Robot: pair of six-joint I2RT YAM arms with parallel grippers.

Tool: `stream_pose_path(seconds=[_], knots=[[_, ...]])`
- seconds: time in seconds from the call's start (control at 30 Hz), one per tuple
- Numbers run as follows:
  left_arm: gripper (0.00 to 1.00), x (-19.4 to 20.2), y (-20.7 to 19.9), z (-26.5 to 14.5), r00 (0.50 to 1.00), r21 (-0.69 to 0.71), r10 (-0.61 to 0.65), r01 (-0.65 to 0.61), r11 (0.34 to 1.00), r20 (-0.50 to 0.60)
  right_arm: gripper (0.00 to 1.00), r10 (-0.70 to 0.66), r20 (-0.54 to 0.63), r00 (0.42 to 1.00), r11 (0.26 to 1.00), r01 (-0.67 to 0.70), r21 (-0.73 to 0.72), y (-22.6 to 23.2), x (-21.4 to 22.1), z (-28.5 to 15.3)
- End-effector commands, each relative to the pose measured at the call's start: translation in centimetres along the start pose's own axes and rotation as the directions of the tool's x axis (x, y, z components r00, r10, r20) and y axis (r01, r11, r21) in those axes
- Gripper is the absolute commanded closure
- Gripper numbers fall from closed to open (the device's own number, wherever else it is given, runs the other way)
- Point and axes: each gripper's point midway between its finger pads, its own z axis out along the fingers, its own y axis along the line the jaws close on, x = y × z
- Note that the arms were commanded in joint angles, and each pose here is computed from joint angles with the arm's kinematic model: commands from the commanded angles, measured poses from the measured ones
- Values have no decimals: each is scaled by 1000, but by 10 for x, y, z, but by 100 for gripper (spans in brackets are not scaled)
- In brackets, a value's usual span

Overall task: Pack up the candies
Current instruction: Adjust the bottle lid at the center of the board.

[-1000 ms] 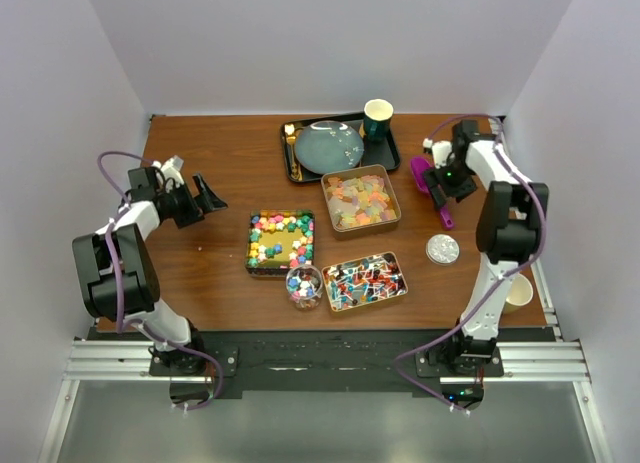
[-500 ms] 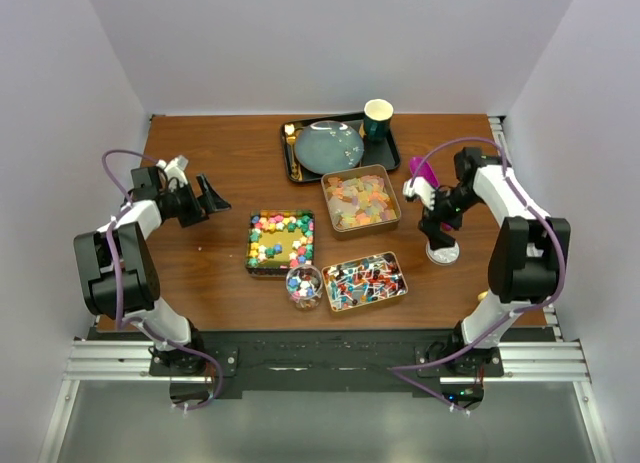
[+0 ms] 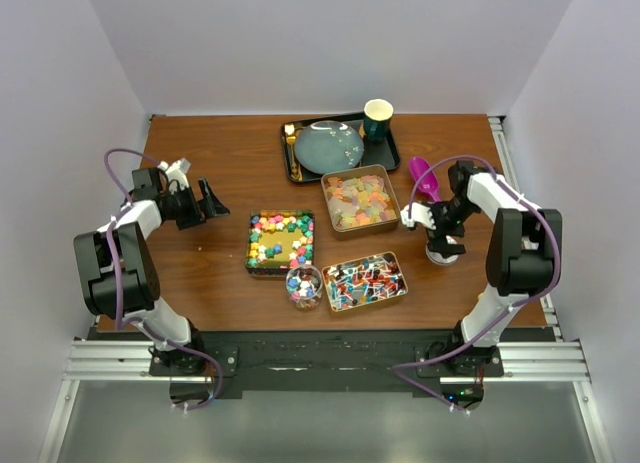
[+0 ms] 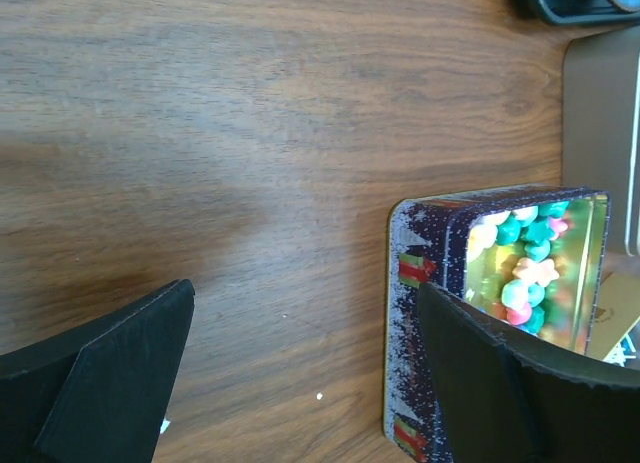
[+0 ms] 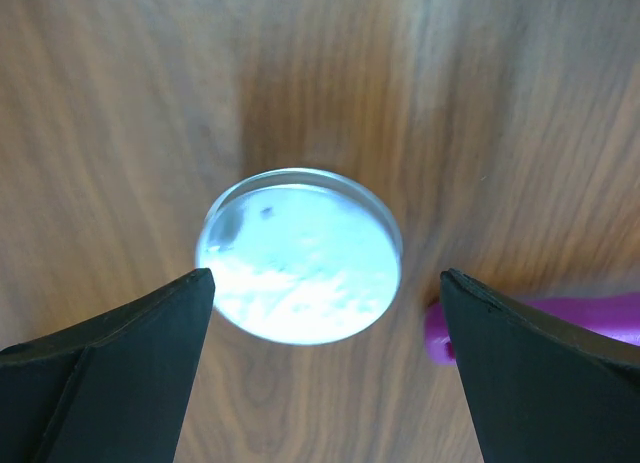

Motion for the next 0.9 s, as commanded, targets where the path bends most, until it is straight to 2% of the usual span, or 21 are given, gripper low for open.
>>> stream_pose_path(seconds=[0.0, 0.23, 0.47, 0.87], knots=[[1, -7, 0, -6, 997, -16, 75, -74, 997, 24, 1, -59, -15, 998, 998, 60, 36, -23, 4, 6], [1, 0, 0, -11, 996, -30, 92, -91, 995, 16, 1, -82, -14, 997, 996, 81, -37, -11, 7, 15], [1, 5, 1, -14, 996, -36, 91, -91, 995, 15, 1, -61, -5, 998, 997, 61, -42, -4, 2, 2], [1, 2, -3, -13, 997, -15, 71, -70, 997, 29, 1, -99, -84, 992, 995, 96, -39, 10, 19, 17]])
